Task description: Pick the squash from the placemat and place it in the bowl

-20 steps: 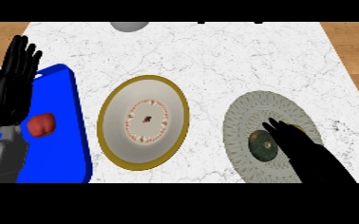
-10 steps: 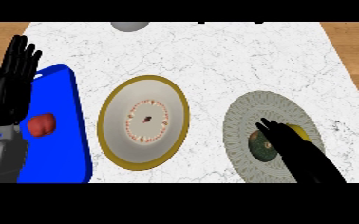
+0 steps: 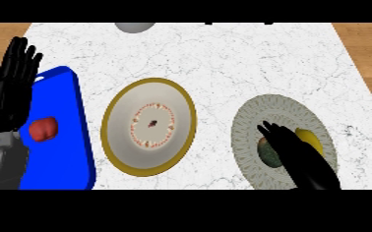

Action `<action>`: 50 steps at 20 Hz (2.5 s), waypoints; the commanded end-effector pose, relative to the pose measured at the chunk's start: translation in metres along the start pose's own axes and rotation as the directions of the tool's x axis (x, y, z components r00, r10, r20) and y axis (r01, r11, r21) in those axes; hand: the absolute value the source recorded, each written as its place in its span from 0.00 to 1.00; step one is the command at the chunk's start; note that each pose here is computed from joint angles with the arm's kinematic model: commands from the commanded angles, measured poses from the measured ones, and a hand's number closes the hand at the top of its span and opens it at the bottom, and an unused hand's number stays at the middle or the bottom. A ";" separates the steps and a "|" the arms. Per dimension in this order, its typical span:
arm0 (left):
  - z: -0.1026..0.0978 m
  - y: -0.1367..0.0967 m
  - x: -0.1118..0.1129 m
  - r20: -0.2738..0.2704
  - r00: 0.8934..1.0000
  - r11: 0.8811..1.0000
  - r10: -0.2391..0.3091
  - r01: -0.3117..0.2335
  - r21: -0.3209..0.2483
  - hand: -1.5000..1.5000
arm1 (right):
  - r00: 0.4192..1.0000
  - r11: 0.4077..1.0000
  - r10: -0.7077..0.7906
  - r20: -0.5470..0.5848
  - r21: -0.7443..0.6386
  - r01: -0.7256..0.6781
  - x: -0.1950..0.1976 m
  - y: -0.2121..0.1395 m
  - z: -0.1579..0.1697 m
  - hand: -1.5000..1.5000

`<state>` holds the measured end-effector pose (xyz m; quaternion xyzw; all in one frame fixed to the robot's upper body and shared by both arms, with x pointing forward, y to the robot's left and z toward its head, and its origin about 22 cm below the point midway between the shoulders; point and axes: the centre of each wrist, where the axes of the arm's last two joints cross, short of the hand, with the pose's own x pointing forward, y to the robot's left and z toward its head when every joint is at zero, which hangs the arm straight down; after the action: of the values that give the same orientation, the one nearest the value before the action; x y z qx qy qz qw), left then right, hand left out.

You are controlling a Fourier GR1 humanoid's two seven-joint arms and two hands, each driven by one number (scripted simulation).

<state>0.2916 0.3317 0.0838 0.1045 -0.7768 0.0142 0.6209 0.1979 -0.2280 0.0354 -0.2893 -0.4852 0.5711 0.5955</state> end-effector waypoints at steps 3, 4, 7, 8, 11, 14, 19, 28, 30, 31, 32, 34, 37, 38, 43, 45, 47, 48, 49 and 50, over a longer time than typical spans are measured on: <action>-0.004 -0.016 0.001 0.000 1.000 1.000 -0.001 0.001 -0.009 0.50 | 1.000 1.000 0.010 -0.021 0.013 -0.009 -0.019 0.018 -0.009 0.00; -0.021 -0.003 0.003 -0.009 1.000 1.000 -0.003 0.003 -0.004 0.50 | 0.999 0.999 -0.001 -0.034 0.035 0.002 -0.004 0.025 -0.033 0.00; -0.008 0.013 0.000 0.004 1.000 1.000 0.010 -0.010 0.004 0.50 | 0.998 1.000 -0.010 -0.068 0.022 0.012 -0.019 0.023 -0.025 0.00; 0.003 0.001 0.010 -0.012 1.000 1.000 0.013 -0.013 0.013 0.50 | 0.998 1.000 -0.001 -0.067 0.024 0.003 -0.030 0.014 -0.024 0.00; 0.000 -0.007 -0.002 -0.001 1.000 1.000 -0.006 0.006 -0.002 0.50 | 0.995 0.999 -0.029 -0.093 0.036 0.033 -0.036 0.022 -0.043 0.00; 0.007 -0.005 -0.001 -0.004 1.000 1.000 0.003 -0.003 -0.012 0.50 | 0.996 0.999 0.019 -0.088 0.046 -0.015 -0.031 0.034 -0.037 0.00; 0.010 0.001 0.000 0.010 1.000 1.000 -0.004 0.004 -0.016 0.50 | 1.000 0.996 0.028 0.013 -0.087 -0.027 -0.033 0.028 -0.039 1.00; -0.011 0.020 0.002 0.008 1.000 1.000 0.001 -0.001 0.007 0.50 | 0.997 0.984 0.062 0.047 -0.169 -0.053 -0.029 -0.010 -0.037 1.00; -0.009 -0.003 -0.003 0.004 1.000 1.000 -0.016 0.016 0.025 0.50 | 0.993 0.988 0.052 -0.108 -0.138 -0.067 -0.062 0.017 -0.001 1.00; 0.003 0.007 -0.012 -0.014 1.000 1.000 -0.009 0.009 0.007 0.50 | 0.982 0.990 0.032 -0.184 -0.132 -0.057 -0.075 0.024 0.005 1.00; -0.008 0.011 0.004 0.000 1.000 1.000 -0.008 0.008 0.016 0.50 | 0.972 0.992 0.025 -0.233 -0.114 -0.053 -0.086 0.013 0.018 1.00; 0.000 0.019 0.001 -0.004 1.000 0.999 -0.011 0.011 0.044 0.50 | 0.929 0.997 0.026 -0.369 -0.058 -0.051 -0.106 0.038 0.053 1.00; 0.000 0.019 -0.001 0.001 1.000 1.000 -0.014 0.014 0.024 0.50 | 0.926 0.987 0.005 -0.377 -0.145 -0.064 -0.104 0.029 0.086 1.00; 0.004 -0.001 -0.014 -0.018 1.000 1.000 0.008 -0.008 0.010 0.50 | 0.917 0.986 0.042 -0.397 -0.131 -0.102 -0.105 0.014 0.093 1.00; 0.009 0.011 -0.001 -0.018 1.000 1.000 0.003 -0.003 0.021 0.50 | 0.916 0.938 -0.012 -0.401 -0.322 -0.129 -0.075 -0.032 0.131 1.00; -0.005 -0.011 0.004 -0.009 1.000 1.000 -0.007 0.007 0.016 0.50 | 0.935 0.927 -0.012 -0.353 -0.355 -0.122 -0.069 -0.053 0.133 1.00; 0.004 0.015 -0.003 -0.004 1.000 1.000 -0.009 0.009 0.023 0.50 | 0.974 0.922 -0.058 -0.218 -0.385 -0.032 -0.047 -0.064 0.145 1.00; 0.004 0.005 -0.007 -0.010 1.000 1.000 -0.006 0.006 0.013 0.50 | 0.979 0.898 -0.092 -0.180 -0.440 0.004 -0.028 -0.065 0.144 1.00; -0.004 0.005 -0.001 -0.002 1.000 1.000 0.000 0.000 0.003 0.50 | 0.983 0.885 -0.074 -0.166 -0.466 -0.012 -0.036 -0.071 0.140 1.00; 0.005 0.002 0.002 0.000 1.000 1.000 -0.008 0.008 0.022 0.50 | 0.985 0.862 -0.070 -0.156 -0.507 -0.019 -0.033 -0.080 0.150 1.00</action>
<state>0.2885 0.3364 0.0828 0.1116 -0.7745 0.0185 0.6223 0.1064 -0.3157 0.1218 -0.4773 -0.5142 0.4118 0.5816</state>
